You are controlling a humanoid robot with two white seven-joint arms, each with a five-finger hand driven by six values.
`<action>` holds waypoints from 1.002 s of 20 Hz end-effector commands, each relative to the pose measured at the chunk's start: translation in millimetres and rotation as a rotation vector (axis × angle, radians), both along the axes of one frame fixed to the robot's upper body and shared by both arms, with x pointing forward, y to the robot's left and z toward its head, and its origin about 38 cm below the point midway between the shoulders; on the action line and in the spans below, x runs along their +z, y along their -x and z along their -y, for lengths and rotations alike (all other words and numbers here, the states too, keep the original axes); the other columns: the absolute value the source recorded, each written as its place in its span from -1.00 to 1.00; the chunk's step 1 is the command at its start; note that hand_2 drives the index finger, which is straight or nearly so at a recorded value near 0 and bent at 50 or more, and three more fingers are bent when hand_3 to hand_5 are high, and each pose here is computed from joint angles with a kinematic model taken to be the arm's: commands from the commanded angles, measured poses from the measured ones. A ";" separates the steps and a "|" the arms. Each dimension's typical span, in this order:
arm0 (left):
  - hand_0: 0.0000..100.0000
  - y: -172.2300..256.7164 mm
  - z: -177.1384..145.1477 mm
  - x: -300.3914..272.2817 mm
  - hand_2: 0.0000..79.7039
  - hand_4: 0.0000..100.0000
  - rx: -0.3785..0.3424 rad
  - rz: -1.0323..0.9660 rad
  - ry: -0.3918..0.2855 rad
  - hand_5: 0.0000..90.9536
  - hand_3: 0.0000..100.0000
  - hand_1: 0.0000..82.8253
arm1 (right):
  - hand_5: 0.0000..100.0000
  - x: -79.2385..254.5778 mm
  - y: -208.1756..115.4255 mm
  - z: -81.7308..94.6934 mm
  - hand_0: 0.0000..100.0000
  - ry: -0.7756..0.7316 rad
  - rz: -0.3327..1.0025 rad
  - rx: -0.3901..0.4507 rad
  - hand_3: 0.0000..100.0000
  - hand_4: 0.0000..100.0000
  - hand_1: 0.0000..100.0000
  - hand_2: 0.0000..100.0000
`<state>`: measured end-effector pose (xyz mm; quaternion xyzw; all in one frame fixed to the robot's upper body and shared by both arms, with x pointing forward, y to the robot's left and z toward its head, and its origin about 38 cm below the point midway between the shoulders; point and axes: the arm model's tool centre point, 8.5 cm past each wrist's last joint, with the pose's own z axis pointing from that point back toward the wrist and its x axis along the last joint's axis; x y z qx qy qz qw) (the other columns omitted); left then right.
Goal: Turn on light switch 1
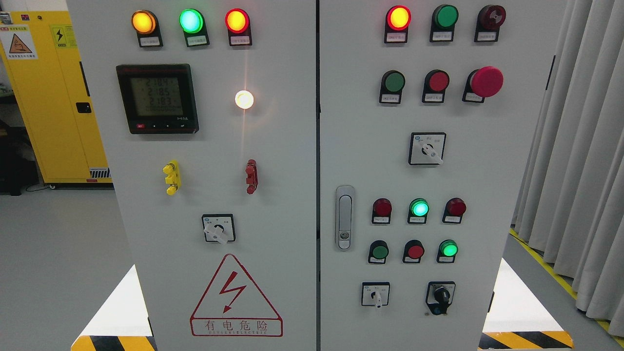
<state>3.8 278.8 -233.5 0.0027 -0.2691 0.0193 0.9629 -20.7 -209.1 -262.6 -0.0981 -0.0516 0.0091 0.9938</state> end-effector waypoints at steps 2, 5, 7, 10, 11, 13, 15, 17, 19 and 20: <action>-0.60 89.3 5.3 -16.8 -1.00 -1.00 0.026 -0.372 0.074 -1.00 -1.00 -0.12 | -1.00 0.0 0.7 0.2 -1.00 -0.001 -0.002 -0.029 -1.00 -1.00 0.00 -0.92; -0.57 67.4 8.6 -20.3 -1.00 -1.00 0.031 -0.346 0.058 -1.00 -1.00 -0.19 | -1.00 0.0 0.7 0.3 -1.00 0.000 -0.002 -0.029 -1.00 -1.00 0.00 -0.92; -0.57 56.3 8.1 -22.3 -1.00 -1.00 0.036 -0.358 0.053 -1.00 -1.00 -0.21 | -1.00 0.0 0.7 0.2 -1.00 -0.001 -0.002 -0.029 -1.00 -1.00 0.00 -0.92; -0.56 45.7 7.5 -24.2 -1.00 -1.00 0.039 -0.381 0.057 -1.00 -1.00 -0.25 | -1.00 0.0 1.6 0.3 -1.00 0.000 -0.003 -0.029 -1.00 -1.00 0.00 -0.92; -0.56 44.9 8.6 -24.4 -1.00 -1.00 0.036 -0.382 0.058 -1.00 -1.00 -0.25 | -1.00 0.0 0.7 0.2 -1.00 -0.001 -0.002 -0.029 -1.00 -1.00 0.00 -0.92; -0.55 42.7 9.5 -24.7 -1.00 -1.00 0.034 -0.381 0.057 -1.00 -1.00 -0.26 | -1.00 0.0 1.6 0.2 -1.00 -0.001 -0.003 -0.029 -1.00 -1.00 0.00 -0.92; -0.55 37.7 11.4 -25.6 -1.00 -1.00 0.008 -0.390 0.051 -1.00 -1.00 -0.27 | -1.00 0.0 0.7 0.3 -1.00 0.000 -0.002 -0.029 -1.00 -1.00 0.00 -0.92; -0.55 37.1 12.6 -25.9 -1.00 -1.00 -0.005 -0.398 0.050 -1.00 -1.00 -0.28 | -1.00 0.0 0.7 0.3 -1.00 0.000 -0.002 -0.029 -1.00 -1.00 0.00 -0.92; -0.55 36.6 12.8 -25.9 -1.00 -1.00 -0.006 -0.397 0.050 -1.00 -1.00 -0.29 | -1.00 0.0 0.7 0.3 -1.00 0.000 -0.002 -0.029 -1.00 -1.00 0.00 -0.92; -0.55 35.6 12.8 -25.9 -1.00 -1.00 -0.007 -0.395 0.050 -1.00 -1.00 -0.29 | -1.00 0.0 0.7 0.3 -1.00 0.000 -0.002 -0.029 -1.00 -1.00 0.00 -0.92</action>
